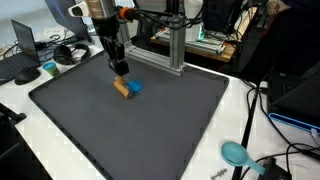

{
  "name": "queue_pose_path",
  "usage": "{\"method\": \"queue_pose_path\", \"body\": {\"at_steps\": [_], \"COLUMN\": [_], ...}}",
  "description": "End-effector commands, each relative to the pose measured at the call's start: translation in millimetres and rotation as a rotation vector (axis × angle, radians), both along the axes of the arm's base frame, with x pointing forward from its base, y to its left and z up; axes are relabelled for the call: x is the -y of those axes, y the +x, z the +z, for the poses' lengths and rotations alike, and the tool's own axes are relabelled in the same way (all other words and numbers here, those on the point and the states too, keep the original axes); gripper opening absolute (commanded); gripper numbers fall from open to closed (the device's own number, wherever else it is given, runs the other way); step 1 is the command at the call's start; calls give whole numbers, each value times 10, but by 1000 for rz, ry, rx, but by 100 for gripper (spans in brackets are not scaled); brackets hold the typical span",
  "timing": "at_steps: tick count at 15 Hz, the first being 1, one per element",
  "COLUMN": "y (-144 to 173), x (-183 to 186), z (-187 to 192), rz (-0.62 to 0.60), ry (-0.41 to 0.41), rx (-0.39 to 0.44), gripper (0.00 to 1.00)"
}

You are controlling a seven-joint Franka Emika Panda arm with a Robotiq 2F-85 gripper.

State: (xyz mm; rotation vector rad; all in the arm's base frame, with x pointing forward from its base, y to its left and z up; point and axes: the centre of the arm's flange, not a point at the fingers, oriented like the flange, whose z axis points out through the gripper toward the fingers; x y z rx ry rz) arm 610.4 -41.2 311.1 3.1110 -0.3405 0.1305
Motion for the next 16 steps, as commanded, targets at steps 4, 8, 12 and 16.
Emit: {"method": "queue_pose_path", "body": {"at_steps": [4,8,12,16], "y": [-119,-193,-176,-167], "x": [-176,-297,-265,-128], "z": [280,506,478,287], "rz": [47,82,93,95], "ry": [-51,-66,-48,-37], "rx": [-30,-48,-47,-66], "gripper": [22,22,22,22]}}
